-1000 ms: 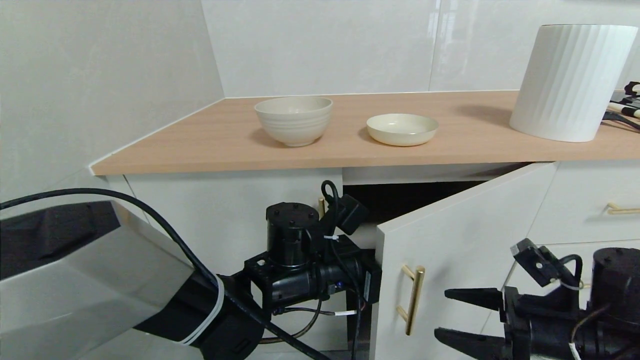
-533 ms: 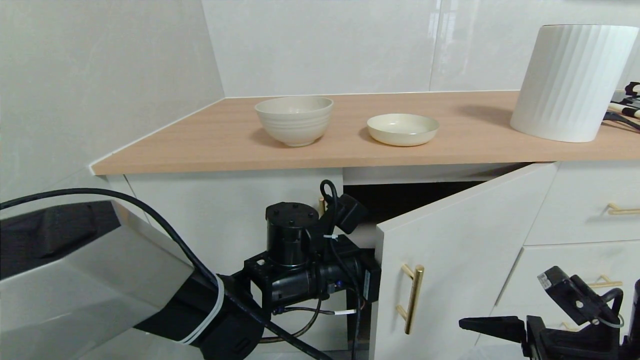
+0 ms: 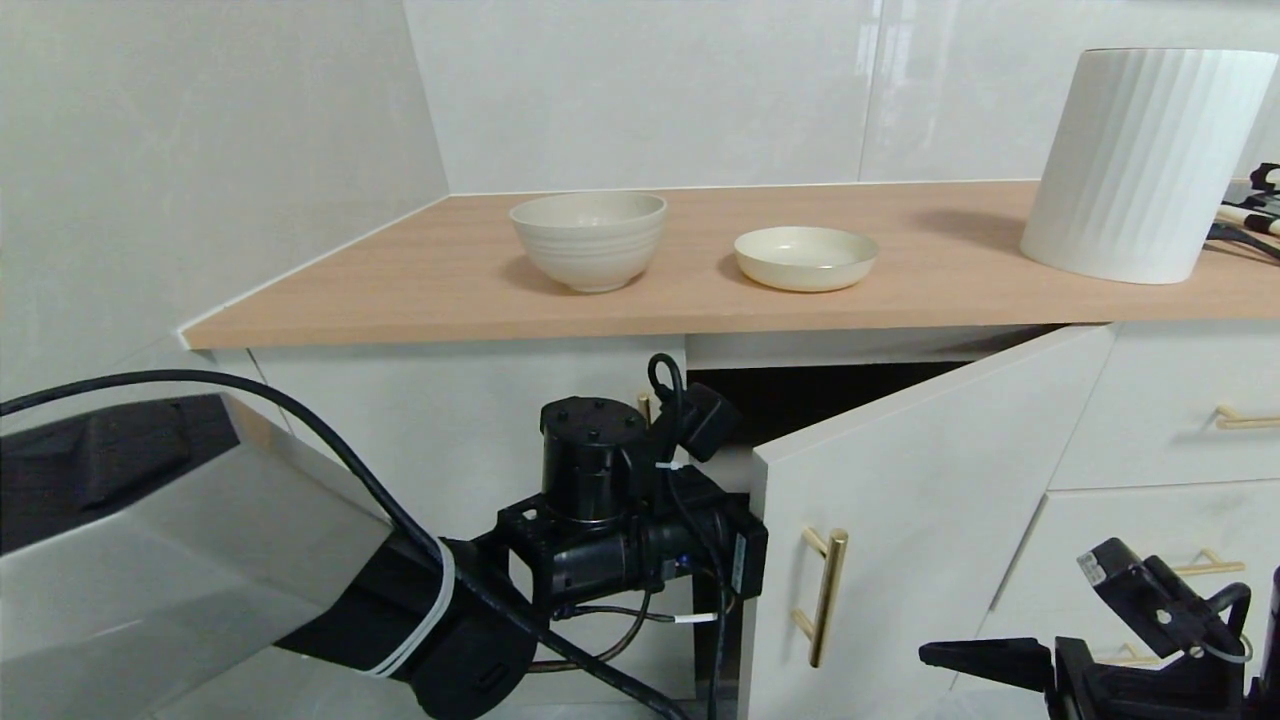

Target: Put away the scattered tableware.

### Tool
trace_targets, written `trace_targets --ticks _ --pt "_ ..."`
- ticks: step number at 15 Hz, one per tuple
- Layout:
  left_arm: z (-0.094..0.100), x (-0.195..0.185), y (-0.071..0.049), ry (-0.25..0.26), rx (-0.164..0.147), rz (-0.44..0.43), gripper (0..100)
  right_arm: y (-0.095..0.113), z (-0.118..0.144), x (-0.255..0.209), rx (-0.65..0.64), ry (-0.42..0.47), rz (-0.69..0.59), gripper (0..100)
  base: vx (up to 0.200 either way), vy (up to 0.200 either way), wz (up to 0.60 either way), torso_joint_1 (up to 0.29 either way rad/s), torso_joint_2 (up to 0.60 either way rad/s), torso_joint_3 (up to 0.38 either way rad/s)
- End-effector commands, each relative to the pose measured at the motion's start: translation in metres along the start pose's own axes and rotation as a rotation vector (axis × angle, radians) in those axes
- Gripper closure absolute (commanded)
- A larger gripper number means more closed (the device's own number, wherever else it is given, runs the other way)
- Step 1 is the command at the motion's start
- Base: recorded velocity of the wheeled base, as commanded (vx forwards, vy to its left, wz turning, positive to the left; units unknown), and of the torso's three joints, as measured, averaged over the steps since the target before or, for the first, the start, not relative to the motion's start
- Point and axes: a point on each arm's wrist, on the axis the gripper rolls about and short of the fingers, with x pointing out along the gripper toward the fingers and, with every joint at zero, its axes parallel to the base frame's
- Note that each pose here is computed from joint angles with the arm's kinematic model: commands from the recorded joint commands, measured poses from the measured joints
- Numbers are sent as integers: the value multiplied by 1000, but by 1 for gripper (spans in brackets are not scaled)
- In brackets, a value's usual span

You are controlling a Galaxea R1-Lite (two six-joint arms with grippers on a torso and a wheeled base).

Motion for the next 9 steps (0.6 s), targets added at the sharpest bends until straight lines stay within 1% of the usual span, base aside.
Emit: trace_targets --ticks 1,3,9 --pt "-3 4 3 5 -4 1 100 0 -1 0 3 5 0 0 -200 0 0 7 7 -2" --pt "-3 9 4 3 -2 -1 100 1 -2 -1 1 6 2 0 -200 0 0 7 2 0" --pt "-9 14 8 28 -11 4 100 2 -1 0 -5 5 11 0 0 0 0 0 0 0"
